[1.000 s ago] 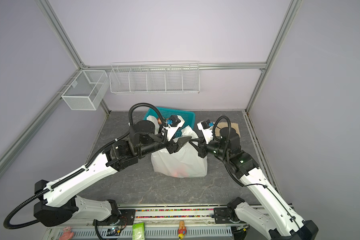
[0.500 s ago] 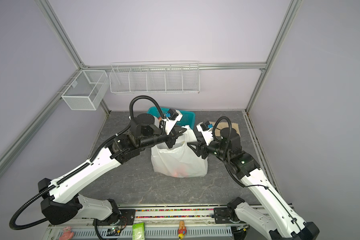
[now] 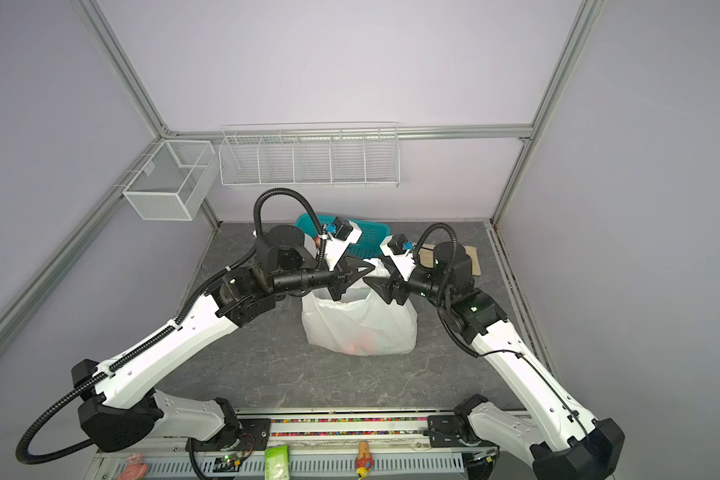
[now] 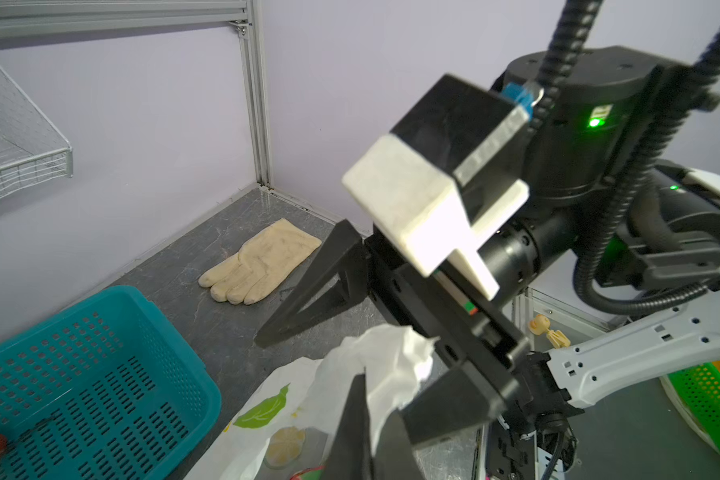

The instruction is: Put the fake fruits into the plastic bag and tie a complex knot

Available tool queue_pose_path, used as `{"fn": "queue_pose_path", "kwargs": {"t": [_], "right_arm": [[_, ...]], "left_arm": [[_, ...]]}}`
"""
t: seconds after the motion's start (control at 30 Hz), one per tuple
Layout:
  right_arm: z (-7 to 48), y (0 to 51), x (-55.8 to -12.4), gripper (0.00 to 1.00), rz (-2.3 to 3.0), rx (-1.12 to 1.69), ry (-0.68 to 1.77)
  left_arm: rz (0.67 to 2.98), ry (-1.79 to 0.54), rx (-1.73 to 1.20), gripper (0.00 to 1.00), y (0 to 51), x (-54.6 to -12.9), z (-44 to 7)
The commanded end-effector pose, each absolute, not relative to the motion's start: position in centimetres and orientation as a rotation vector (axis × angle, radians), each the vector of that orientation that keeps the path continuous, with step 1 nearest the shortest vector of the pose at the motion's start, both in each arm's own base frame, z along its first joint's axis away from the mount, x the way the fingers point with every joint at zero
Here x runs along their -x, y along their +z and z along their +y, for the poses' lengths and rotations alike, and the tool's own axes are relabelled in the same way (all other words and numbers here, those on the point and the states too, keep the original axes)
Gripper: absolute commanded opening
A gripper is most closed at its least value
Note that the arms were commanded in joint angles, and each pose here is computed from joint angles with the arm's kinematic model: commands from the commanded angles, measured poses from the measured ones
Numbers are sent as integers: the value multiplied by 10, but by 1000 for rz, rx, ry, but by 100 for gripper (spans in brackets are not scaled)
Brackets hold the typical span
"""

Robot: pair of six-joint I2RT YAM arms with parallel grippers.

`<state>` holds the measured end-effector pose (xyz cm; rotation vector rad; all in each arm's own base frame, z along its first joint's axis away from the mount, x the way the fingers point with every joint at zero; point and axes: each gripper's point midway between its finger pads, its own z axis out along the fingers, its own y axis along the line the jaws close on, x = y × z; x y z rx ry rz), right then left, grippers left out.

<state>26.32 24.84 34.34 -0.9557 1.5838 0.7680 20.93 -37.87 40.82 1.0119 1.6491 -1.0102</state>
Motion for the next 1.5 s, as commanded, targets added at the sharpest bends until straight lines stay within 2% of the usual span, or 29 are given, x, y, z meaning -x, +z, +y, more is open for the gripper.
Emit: {"fn": "queue_pose_path", "kwargs": {"t": [0.0, 0.2, 0.33, 0.4, 0.5, 0.6, 0.7, 0.9, 1.1, 1.33, 1.47], "right_arm": [[251, 333, -261, 42, 1514, 966, 792], [245, 285, -272, 26, 1618, 879, 776], [239, 279, -273, 26, 1656, 840, 753], [236, 287, -272, 36, 1642, 807, 752], [233, 301, -268, 63, 1613, 756, 734], [230, 314, -266, 82, 1577, 697, 697], [228, 328, -266, 93, 1528, 633, 654], [233, 347, -277, 97, 1497, 510, 596], [221, 355, -303, 93, 1506, 261, 451], [221, 317, -327, 95, 1591, 68, 369], [218, 278, -331, 89, 1682, 28, 310]], "left_arm": [[1595, -1117, -955, 0, 441, -199, -368], [1618, -1207, -899, 0, 441, -201, -366], [1637, -1212, -885, 0, 435, -202, -367], [1646, -1213, -880, 0, 433, -204, -367], [1659, -1204, -868, 0, 430, -207, -368], [1668, -1199, -856, 0, 430, -209, -368], [1672, -1204, -843, 0, 432, -210, -368], [1685, -1228, -815, 0, 433, -211, -369], [1704, -1262, -770, 0, 435, -212, -369], [1716, -1294, -740, 0, 435, -213, -371], [1719, -1278, -712, 0, 437, -216, -368]]}}
